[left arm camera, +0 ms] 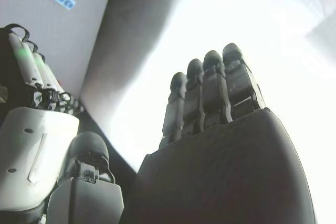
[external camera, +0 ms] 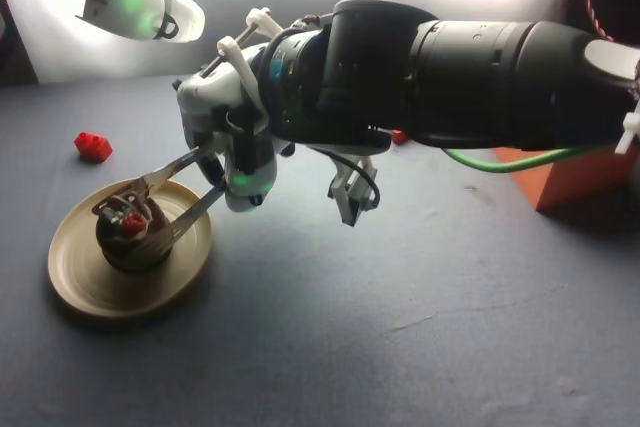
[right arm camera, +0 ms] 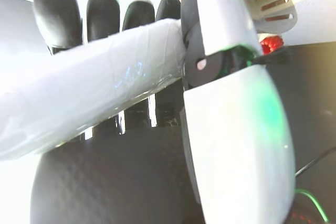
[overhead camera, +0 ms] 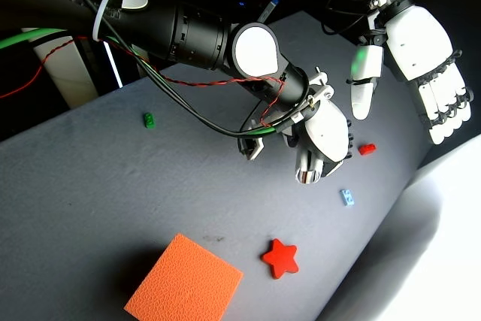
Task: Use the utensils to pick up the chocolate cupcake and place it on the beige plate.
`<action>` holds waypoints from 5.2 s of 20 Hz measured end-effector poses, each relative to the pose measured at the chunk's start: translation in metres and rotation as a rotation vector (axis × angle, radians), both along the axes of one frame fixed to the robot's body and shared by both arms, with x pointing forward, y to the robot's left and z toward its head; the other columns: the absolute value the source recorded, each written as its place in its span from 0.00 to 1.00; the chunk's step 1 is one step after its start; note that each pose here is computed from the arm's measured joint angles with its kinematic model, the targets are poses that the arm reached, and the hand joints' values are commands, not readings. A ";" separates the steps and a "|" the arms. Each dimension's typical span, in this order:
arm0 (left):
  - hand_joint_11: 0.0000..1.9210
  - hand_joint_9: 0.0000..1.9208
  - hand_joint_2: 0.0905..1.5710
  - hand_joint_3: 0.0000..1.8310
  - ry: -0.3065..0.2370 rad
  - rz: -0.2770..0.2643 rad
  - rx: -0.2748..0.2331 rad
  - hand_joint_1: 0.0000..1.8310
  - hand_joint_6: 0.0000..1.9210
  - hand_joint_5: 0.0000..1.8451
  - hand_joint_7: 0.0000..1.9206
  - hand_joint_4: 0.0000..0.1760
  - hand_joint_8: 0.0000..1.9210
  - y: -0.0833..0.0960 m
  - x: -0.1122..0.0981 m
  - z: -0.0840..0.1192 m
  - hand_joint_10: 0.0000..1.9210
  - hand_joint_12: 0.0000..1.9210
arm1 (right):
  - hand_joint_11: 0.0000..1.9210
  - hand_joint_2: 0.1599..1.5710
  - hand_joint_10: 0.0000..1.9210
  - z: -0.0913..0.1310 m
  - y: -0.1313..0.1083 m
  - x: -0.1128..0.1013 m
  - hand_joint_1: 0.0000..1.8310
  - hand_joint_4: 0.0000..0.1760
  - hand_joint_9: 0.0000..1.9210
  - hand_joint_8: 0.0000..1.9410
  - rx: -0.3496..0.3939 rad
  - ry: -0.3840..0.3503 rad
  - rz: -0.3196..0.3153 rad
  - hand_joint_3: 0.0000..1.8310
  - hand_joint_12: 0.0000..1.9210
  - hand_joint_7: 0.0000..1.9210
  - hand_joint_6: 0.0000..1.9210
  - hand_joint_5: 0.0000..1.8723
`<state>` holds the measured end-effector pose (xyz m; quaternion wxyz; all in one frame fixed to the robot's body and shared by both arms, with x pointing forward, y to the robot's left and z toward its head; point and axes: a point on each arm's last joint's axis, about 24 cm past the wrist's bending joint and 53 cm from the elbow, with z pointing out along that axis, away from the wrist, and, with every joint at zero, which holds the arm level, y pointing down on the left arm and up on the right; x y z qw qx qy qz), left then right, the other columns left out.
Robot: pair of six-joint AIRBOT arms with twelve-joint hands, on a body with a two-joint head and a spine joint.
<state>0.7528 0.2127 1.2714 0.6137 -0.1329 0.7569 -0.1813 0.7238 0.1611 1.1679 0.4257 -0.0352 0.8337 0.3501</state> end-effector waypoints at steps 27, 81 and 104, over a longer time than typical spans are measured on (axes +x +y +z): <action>0.00 0.04 0.72 0.00 0.000 -0.006 -0.001 0.00 0.00 0.04 0.05 0.00 0.00 -0.003 0.000 0.000 0.00 0.05 | 0.37 0.74 0.77 -0.009 -0.008 0.011 0.74 0.00 0.41 0.71 0.000 -0.003 -0.016 0.00 0.73 0.40 0.56 0.41; 0.00 0.04 0.72 0.00 -0.003 -0.018 -0.005 0.00 0.00 0.05 0.05 0.00 0.00 -0.006 0.000 0.001 0.00 0.05 | 0.23 0.64 0.68 -0.009 -0.011 0.013 0.60 0.00 0.24 0.59 -0.010 -0.029 0.000 0.00 0.79 0.27 0.30 0.36; 0.00 0.06 0.72 0.00 -0.006 -0.020 -0.005 0.00 0.00 0.05 0.07 0.00 0.00 -0.006 0.000 0.001 0.00 0.04 | 0.24 0.62 0.67 -0.008 -0.012 0.014 0.60 0.00 0.25 0.56 -0.011 -0.034 0.002 0.00 0.78 0.28 0.30 0.36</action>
